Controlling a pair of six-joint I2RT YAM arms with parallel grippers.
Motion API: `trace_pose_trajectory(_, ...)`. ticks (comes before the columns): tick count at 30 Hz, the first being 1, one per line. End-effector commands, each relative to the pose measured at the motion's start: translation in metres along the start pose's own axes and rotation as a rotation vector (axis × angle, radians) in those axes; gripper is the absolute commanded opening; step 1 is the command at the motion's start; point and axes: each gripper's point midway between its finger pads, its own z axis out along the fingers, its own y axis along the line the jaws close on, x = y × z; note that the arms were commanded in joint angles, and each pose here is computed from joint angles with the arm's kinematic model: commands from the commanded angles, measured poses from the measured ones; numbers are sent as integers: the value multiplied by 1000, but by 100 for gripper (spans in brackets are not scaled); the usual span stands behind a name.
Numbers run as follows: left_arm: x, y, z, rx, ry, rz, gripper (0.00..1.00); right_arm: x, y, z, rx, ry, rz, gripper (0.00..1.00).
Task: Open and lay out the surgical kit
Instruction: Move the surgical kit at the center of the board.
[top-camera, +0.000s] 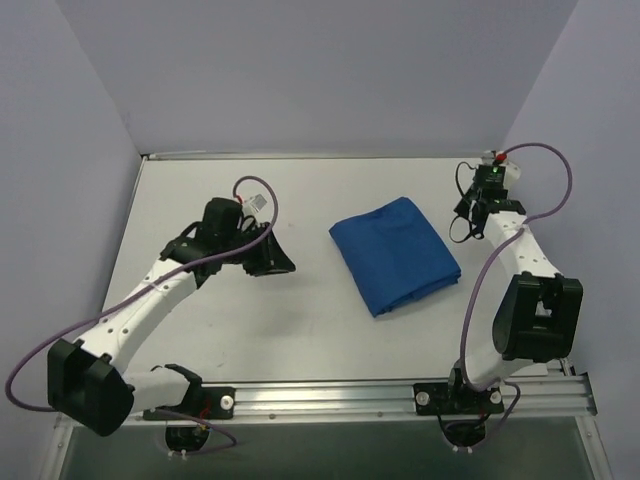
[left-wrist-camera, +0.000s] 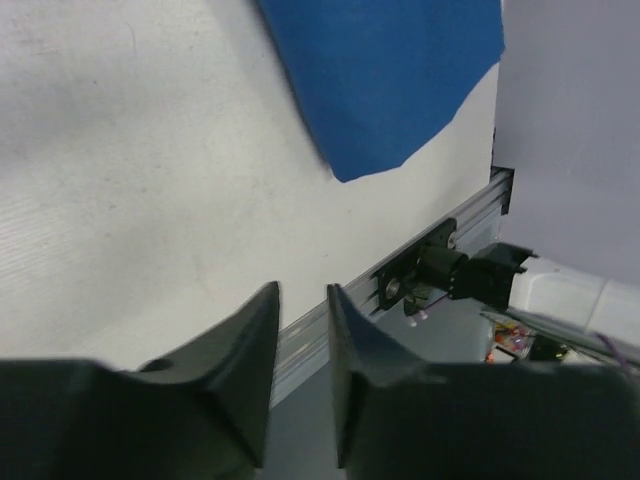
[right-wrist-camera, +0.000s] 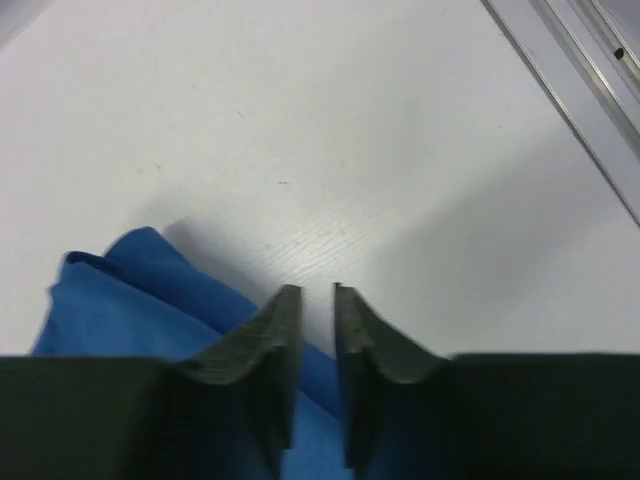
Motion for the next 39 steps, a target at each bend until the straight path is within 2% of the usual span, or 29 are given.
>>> trace_pose_trajectory(1,-23,-11,40,18,-26,-16,22,21,-1,22,5,98,-26,10)
trace_pose_trajectory(2,-23,-2,59,-15,7,-37,16,18,-5,26,12,102,-4,0)
trace_pose_trajectory(4,-34,2,71,-65,-2,-32,6,27,-5,36,6,134,19,0)
trace_pose_trajectory(8,-30,18,109,-128,107,-70,6,54,-13,43,19,211,13,0)
trace_pose_trajectory(11,-30,10,125,-106,196,-99,6,64,-26,36,70,284,-55,0)
trace_pose_trajectory(15,-38,3,147,-120,201,-75,8,69,-48,27,151,346,-24,0)
trace_pose_trajectory(17,-30,15,163,-185,250,-107,3,77,-48,23,139,360,-14,0)
trace_pose_trajectory(18,-38,10,167,-185,238,-118,2,77,-49,21,145,363,2,0)
trace_pose_trajectory(22,-44,22,183,-287,241,-108,2,68,-58,24,177,351,-15,0)
trace_pose_trajectory(30,-26,45,229,-462,296,-88,2,98,-38,48,79,515,-33,0)
trace_pose_trajectory(31,-33,34,230,-447,288,-80,2,103,-37,47,74,535,-40,0)
trace_pose_trajectory(33,-31,43,237,-486,304,-68,2,114,-26,43,23,570,-50,0)
trace_pose_trajectory(39,-58,38,250,-462,282,-60,2,141,10,25,-77,635,-77,0)
